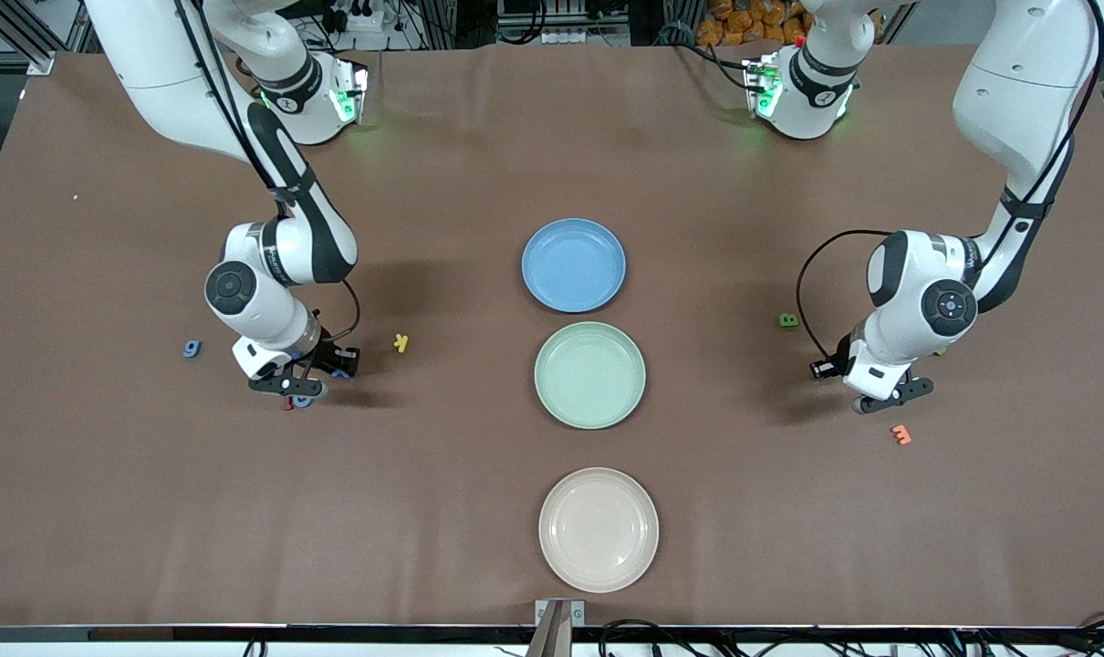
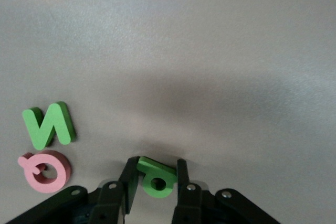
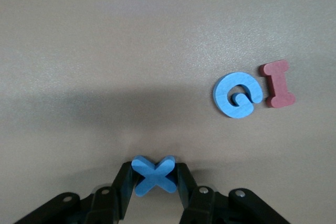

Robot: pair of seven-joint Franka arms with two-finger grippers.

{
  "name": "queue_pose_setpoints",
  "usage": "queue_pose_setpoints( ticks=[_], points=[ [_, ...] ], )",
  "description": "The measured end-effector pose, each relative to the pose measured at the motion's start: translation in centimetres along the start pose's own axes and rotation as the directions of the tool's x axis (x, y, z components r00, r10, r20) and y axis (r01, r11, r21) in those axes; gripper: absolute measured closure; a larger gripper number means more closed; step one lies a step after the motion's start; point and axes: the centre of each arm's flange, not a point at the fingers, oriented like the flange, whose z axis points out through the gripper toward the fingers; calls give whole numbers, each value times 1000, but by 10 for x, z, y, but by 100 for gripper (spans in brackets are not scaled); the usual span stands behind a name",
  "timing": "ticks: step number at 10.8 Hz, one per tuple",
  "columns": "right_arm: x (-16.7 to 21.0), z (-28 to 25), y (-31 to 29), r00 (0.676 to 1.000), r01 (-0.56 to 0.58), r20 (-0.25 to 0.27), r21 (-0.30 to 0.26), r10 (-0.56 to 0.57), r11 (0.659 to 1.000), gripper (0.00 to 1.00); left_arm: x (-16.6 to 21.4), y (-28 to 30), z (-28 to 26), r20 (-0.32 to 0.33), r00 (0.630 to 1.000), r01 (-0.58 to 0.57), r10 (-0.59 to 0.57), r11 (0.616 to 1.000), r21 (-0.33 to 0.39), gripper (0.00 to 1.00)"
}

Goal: Sort letters by color into matching plates

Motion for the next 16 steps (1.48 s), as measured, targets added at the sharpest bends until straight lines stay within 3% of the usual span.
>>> queue_pose_setpoints(
  ticks=[3, 8, 14, 16],
  points=[
    [0, -2, 0, 1000, 0, -5, 2, 0, 1000, 64, 2, 22, -10, -26, 999, -34, 34, 999, -10, 66],
    [1, -4, -1, 1000, 0, -8, 3, 0, 1000, 64, -20, 105, -35, -81, 982, -171, 168, 985, -29, 66],
    [0, -70, -26, 1000, 20, 23, 43, -21, 999, 64, -73, 252, -68, -178, 913, -384, 367, 920, -74, 66],
    [-11, -77, -56, 1000, 18, 25, 65, -19, 998, 64, -102, 294, -60, -178, 887, -444, 425, 892, -83, 66]
  ],
)
